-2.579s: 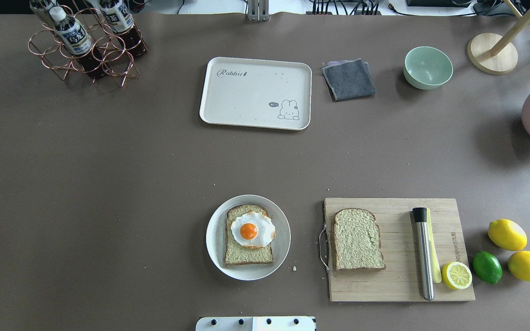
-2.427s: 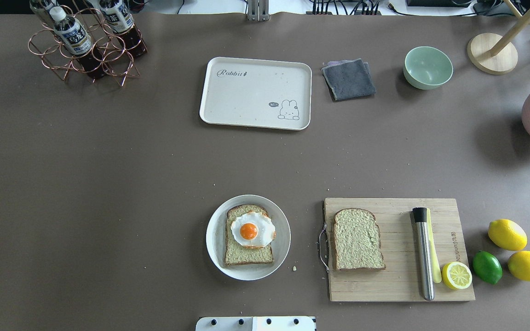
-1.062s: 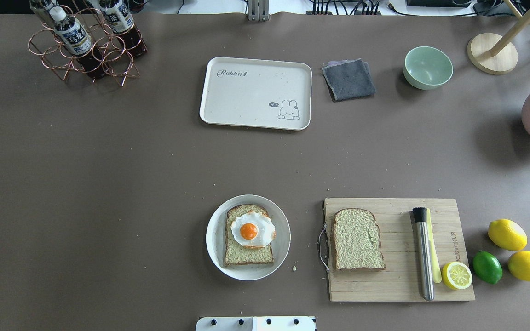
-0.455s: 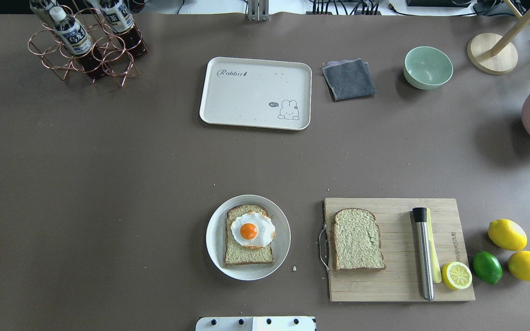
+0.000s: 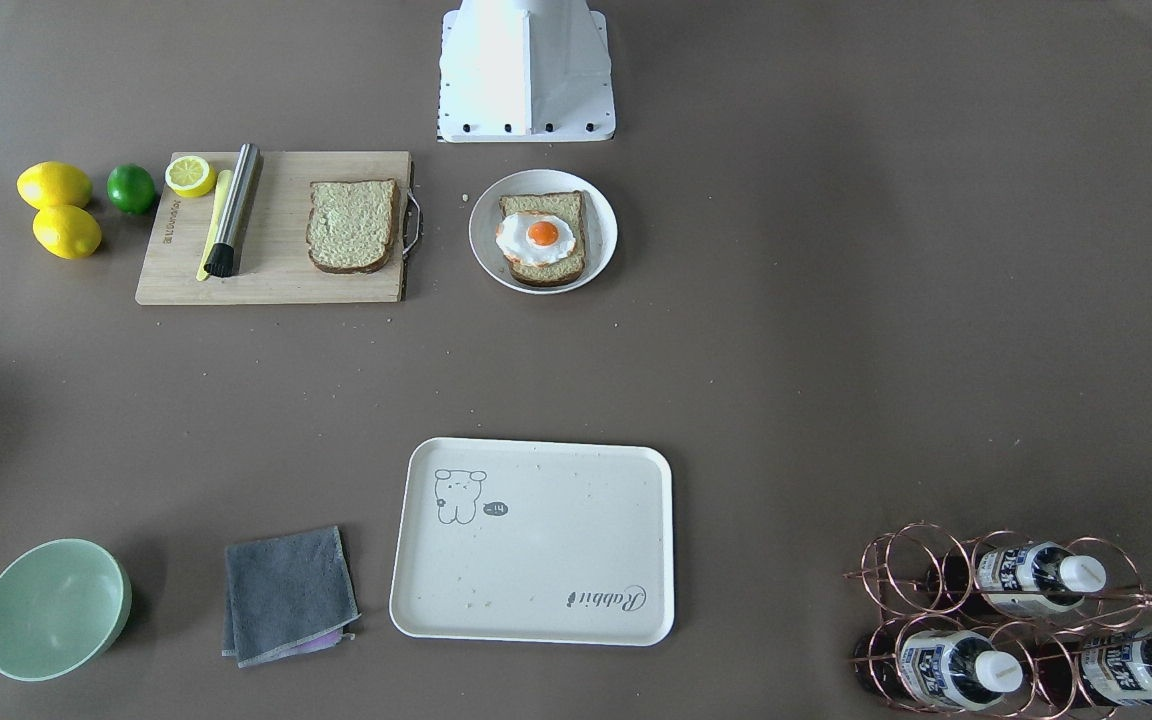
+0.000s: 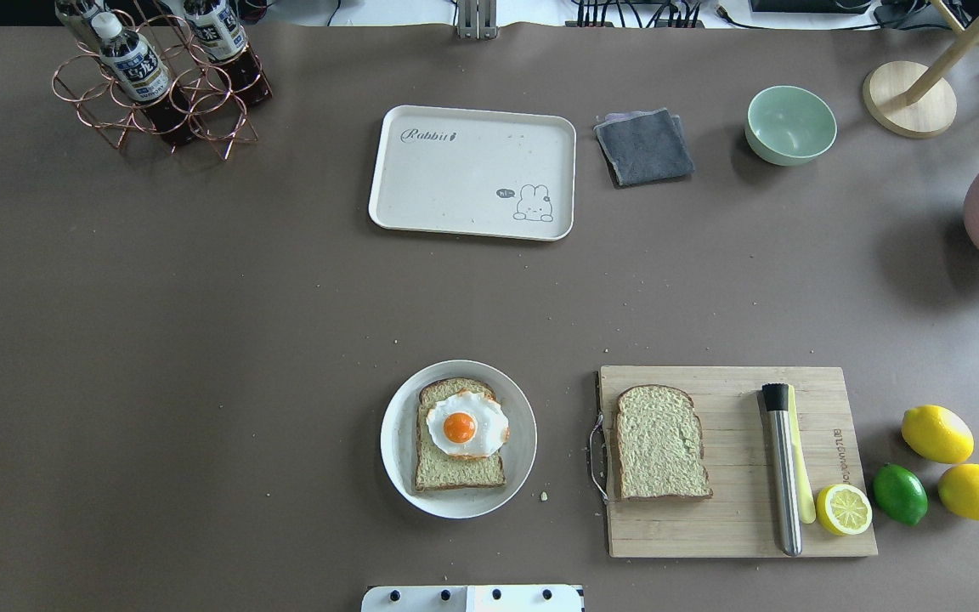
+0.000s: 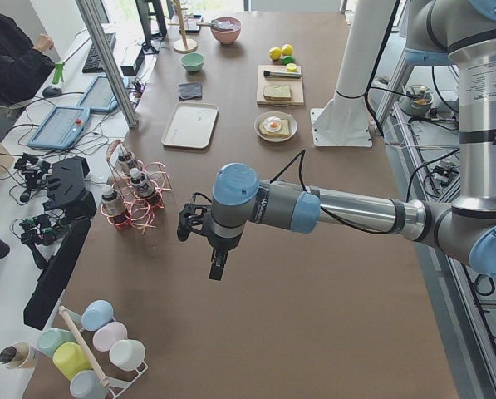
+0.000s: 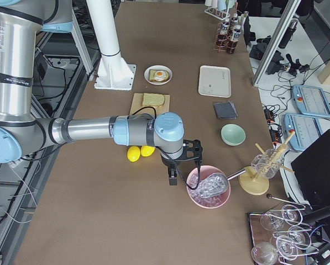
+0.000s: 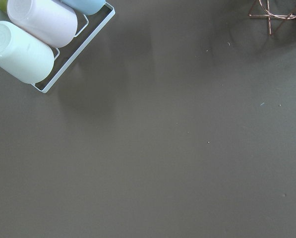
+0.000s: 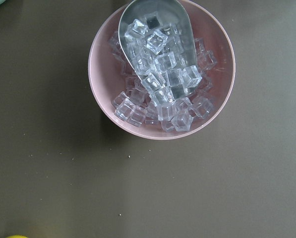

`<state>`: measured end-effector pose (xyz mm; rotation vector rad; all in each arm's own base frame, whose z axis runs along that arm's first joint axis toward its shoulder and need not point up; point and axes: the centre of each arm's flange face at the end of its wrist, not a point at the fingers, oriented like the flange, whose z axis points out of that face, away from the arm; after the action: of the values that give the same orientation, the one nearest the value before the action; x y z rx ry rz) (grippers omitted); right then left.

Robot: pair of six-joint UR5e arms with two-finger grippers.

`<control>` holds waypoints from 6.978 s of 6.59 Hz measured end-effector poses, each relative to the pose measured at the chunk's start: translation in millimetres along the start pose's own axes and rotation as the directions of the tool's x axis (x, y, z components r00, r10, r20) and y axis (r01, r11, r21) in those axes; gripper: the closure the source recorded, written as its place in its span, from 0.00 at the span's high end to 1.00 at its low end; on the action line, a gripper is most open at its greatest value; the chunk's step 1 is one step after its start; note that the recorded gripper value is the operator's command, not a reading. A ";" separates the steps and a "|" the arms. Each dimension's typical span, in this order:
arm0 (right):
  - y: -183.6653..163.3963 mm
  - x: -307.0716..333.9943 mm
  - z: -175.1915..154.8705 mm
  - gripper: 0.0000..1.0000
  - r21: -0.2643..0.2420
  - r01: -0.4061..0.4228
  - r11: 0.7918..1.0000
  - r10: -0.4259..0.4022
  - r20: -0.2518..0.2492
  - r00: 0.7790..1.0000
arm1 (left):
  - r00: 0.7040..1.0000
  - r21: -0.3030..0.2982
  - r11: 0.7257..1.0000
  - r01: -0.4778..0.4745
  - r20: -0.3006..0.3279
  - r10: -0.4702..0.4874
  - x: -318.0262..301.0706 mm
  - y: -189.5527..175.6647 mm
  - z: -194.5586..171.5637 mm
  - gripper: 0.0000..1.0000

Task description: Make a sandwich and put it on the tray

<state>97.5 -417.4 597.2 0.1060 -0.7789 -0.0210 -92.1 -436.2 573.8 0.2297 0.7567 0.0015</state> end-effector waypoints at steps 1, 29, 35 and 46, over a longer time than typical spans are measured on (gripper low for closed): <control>-0.7 -0.5 -0.3 1.00 0.001 0.002 1.000 -0.002 0.000 1.000 | 1.000 0.000 1.000 0.000 -0.005 0.000 0.4 0.1 0.1 0.98; -11.0 -24.5 -10.3 1.00 0.028 0.059 0.998 -0.061 0.048 0.997 | 0.994 0.029 1.000 0.003 -0.113 0.000 38.4 -16.1 3.5 0.98; -77.0 -182.5 -7.1 1.00 0.018 0.044 0.999 -0.046 0.148 0.988 | 0.951 0.045 0.982 0.184 -0.262 -0.166 274.0 -49.3 70.0 0.98; 96.9 -491.0 179.5 0.99 -0.003 -0.143 0.990 0.138 0.293 0.946 | 0.933 0.085 0.959 0.270 -0.269 -0.239 414.4 -41.8 107.8 0.98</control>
<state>-380.0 -308.2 390.3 0.0652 -1.0817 0.1084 279.6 -464.4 359.1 0.2480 1.0428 -0.2672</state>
